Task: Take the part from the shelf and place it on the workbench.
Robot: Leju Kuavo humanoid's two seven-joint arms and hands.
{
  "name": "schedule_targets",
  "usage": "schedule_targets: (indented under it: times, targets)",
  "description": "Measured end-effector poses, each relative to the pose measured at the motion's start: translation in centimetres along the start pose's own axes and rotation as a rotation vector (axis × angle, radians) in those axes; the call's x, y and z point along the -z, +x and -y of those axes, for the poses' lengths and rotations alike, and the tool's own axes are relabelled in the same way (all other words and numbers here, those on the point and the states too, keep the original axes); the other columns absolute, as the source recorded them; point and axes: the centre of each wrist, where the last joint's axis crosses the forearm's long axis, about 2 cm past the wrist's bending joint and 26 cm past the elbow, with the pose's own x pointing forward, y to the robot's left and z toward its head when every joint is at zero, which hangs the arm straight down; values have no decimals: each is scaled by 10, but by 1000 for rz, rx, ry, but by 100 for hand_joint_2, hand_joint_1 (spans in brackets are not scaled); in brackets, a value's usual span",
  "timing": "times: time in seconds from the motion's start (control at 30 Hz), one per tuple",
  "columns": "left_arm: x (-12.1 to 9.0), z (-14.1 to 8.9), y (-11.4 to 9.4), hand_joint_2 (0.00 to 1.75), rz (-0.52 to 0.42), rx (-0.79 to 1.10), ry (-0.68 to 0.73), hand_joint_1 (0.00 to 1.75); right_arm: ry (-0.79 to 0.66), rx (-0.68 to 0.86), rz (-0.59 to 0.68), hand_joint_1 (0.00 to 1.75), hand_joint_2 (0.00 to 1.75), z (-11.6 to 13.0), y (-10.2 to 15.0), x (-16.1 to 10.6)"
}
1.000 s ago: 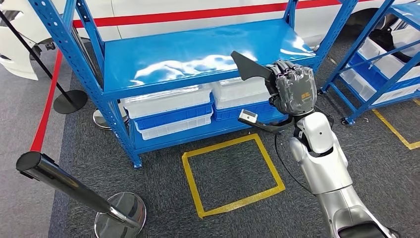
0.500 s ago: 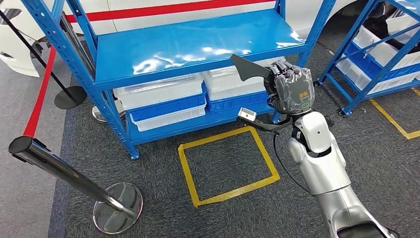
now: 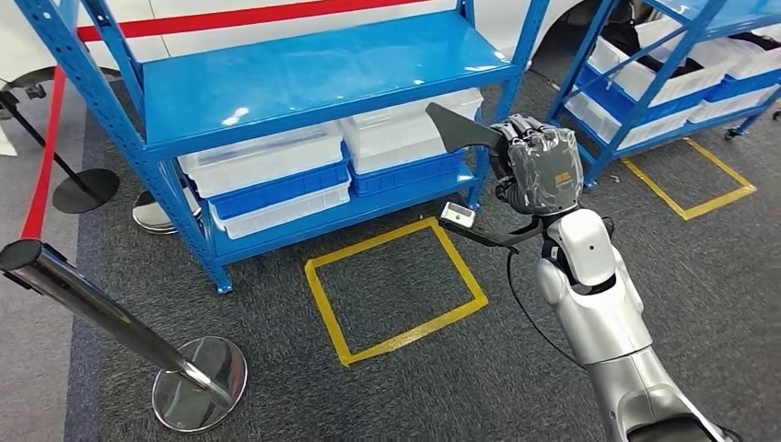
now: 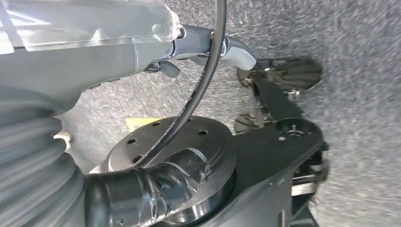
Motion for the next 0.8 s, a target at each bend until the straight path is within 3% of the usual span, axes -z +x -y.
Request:
schedule_targets:
  times: [0.8]
  targets:
    - [1, -1, 4, 175, 3, 6, 1, 0, 4, 8, 9, 175, 175, 0, 4, 4]
